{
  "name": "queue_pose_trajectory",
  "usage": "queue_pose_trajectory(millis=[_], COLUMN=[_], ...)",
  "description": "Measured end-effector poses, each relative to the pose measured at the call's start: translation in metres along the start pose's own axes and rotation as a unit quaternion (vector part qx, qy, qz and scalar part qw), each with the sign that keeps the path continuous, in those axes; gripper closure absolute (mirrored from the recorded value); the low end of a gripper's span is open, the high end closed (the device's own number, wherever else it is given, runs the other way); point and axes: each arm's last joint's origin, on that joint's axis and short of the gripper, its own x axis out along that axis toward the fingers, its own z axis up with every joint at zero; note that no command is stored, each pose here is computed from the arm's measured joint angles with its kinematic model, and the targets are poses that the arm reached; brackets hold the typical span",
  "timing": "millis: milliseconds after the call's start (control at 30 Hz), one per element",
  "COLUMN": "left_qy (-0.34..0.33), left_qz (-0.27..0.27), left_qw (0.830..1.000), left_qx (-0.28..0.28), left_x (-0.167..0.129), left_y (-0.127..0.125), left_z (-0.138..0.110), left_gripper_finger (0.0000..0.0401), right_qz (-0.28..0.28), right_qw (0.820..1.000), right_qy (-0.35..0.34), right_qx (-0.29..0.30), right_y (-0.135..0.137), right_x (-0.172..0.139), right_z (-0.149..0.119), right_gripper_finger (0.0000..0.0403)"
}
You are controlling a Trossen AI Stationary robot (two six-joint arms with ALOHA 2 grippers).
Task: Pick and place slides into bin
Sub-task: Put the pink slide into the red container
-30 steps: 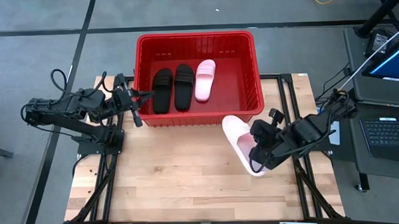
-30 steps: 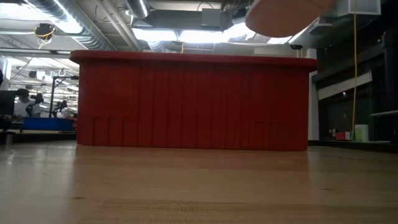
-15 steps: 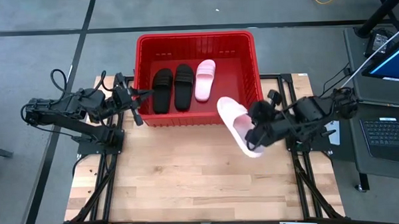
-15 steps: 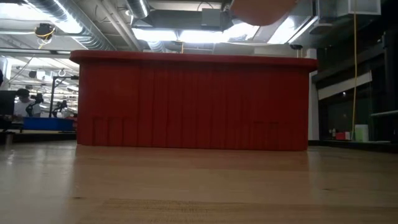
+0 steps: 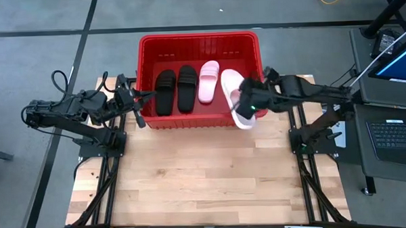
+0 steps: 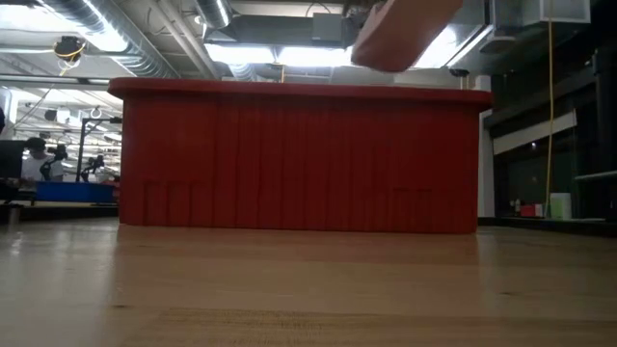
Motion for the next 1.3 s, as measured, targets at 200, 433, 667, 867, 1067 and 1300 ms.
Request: queue_pose_trajectory(millis=[200, 433, 667, 867, 1067, 1300], left_qy=[0.011, 0.027, 0.032, 0.033, 0.045, 0.05], left_qz=[0.0, 0.0, 0.013, 0.013, 0.01, 0.008], left_qw=[1.0, 1.0, 0.999, 0.999, 0.999, 0.999], left_qx=[0.003, -0.005, -0.003, -0.002, 0.008, 0.012], left_x=[0.0, 0.0, 0.0, 0.0, 0.0, -0.001], left_y=[0.0, -0.001, 0.0, 0.0, -0.001, -0.001], left_z=[-0.002, -0.006, -0.007, -0.007, -0.01, -0.011], left_gripper_finger=[0.0399, 0.0398, 0.0398, 0.0398, 0.0399, 0.0399], right_qz=[-0.019, -0.039, -0.066, -0.078, -0.081, -0.089], right_qw=[0.999, 0.997, 0.992, 0.989, 0.989, 0.983], right_qy=[0.038, 0.067, 0.103, 0.126, 0.122, 0.156], right_qx=[-0.021, -0.02, -0.009, -0.008, -0.021, -0.028], right_y=[-0.006, -0.022, -0.039, -0.046, -0.045, -0.046], right_x=[0.038, 0.067, 0.098, 0.121, 0.145, 0.17], right_z=[0.016, 0.03, 0.037, 0.039, 0.046, 0.041], right_gripper_finger=[0.0394, 0.0394, 0.0394, 0.0394, 0.0394, 0.0394])
